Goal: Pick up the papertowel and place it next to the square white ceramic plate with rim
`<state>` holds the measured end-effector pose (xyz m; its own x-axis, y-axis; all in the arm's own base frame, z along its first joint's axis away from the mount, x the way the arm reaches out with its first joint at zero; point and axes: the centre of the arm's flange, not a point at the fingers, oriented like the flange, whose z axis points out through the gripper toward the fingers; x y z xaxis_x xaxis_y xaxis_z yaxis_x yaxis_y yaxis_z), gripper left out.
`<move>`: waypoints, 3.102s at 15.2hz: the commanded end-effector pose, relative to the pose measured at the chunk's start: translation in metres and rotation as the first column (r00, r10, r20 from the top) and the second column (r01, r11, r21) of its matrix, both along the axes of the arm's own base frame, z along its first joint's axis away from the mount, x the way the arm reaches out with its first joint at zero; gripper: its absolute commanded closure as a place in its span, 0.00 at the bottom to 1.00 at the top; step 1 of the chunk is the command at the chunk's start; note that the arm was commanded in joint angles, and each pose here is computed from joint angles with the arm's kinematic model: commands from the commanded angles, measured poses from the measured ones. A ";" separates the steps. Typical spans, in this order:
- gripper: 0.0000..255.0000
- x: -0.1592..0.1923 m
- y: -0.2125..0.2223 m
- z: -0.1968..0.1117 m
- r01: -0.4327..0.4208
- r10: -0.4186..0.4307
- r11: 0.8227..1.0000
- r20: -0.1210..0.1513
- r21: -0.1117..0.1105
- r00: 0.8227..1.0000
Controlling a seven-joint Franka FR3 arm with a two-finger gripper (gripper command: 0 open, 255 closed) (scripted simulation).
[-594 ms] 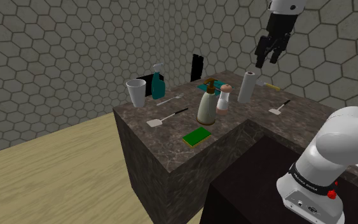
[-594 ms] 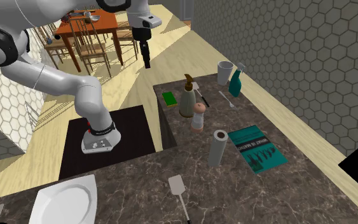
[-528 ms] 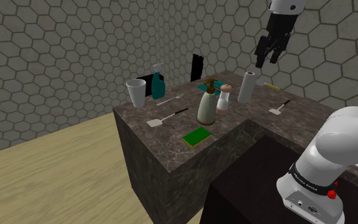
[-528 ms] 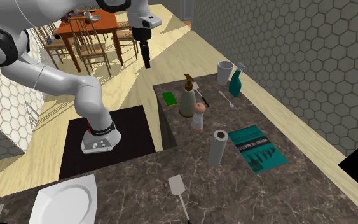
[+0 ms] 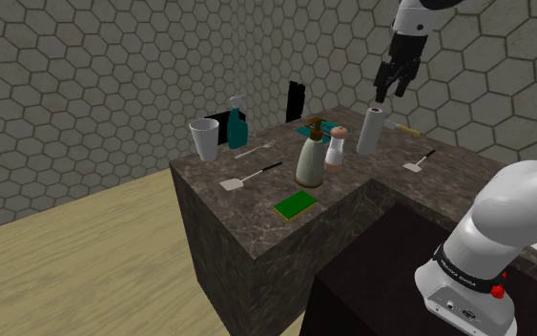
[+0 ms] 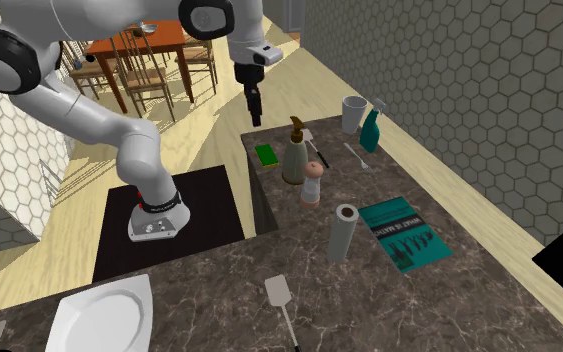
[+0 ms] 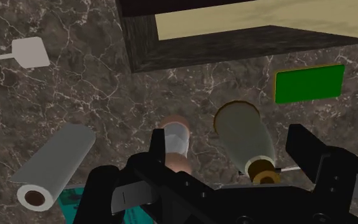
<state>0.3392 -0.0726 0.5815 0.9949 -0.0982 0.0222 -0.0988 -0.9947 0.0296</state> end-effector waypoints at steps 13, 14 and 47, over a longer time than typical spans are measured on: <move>0.00 0.088 -0.144 -0.070 0.016 -0.016 1.000 0.004 -0.012 1.000; 0.00 0.095 -0.155 -0.075 0.017 -0.017 1.000 0.004 -0.012 1.000; 1.00 0.182 -0.298 -0.177 0.033 -0.033 0.999 0.007 -0.023 0.999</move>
<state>0.5222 -0.3699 0.4054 0.9910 -0.1295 0.0330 -0.1311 -0.9901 0.0510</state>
